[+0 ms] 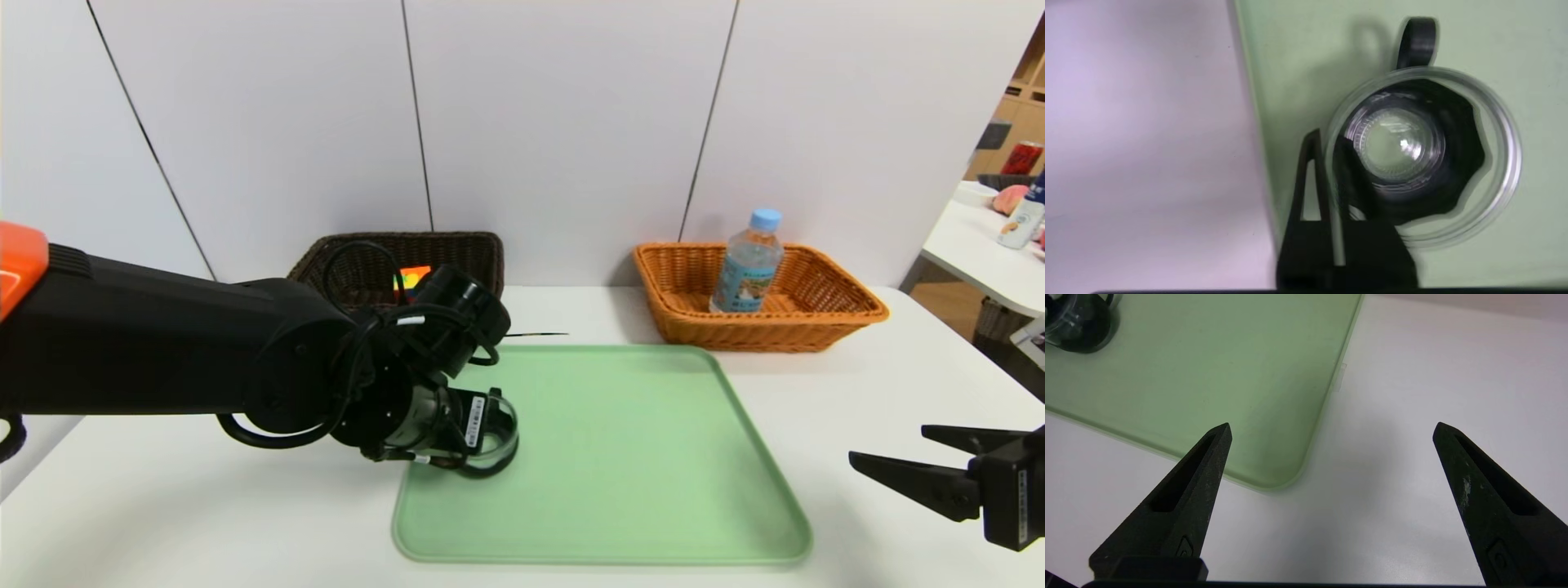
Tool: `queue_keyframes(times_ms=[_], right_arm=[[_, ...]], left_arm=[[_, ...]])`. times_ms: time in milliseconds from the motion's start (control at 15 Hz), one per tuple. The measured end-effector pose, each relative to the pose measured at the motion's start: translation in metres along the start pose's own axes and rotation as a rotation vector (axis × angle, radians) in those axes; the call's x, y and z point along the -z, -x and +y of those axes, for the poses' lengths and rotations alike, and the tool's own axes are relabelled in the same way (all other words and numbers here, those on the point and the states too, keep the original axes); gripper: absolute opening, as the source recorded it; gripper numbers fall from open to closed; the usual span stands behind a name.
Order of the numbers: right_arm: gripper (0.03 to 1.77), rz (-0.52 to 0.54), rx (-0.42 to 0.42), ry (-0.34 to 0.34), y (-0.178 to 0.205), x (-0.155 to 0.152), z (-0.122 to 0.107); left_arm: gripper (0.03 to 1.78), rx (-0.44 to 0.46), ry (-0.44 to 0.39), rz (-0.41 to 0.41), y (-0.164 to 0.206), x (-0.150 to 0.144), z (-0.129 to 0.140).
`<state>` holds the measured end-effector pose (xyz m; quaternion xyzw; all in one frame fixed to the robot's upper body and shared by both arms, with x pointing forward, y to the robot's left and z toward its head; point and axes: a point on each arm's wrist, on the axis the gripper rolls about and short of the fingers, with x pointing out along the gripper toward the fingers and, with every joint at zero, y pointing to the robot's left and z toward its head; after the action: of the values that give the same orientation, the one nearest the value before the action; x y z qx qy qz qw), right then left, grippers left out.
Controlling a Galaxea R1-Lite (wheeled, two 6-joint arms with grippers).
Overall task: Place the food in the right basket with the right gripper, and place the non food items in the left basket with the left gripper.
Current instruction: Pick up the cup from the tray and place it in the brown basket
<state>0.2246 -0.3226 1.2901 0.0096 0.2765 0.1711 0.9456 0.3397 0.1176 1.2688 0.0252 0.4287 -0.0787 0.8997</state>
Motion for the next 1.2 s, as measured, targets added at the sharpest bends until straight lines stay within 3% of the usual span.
queue_keyframes(times_ms=[600, 933, 1200], right_arm=[[1.70, -0.017, -0.002, 0.006, 0.004, -0.001, 0.001], [1.70, -0.025, 0.000, 0.008, 0.006, 0.000, 0.002], [1.70, -0.034, 0.000, 0.010, 0.009, 0.001, 0.003]], left_arm=[[0.09, 0.027, 0.000, -0.031, 0.016, -0.003, 0.000], [0.09, 0.077, 0.028, -0.120, 0.056, -0.021, 0.006], [0.09, 0.132, 0.084, -0.260, 0.092, -0.049, 0.015]])
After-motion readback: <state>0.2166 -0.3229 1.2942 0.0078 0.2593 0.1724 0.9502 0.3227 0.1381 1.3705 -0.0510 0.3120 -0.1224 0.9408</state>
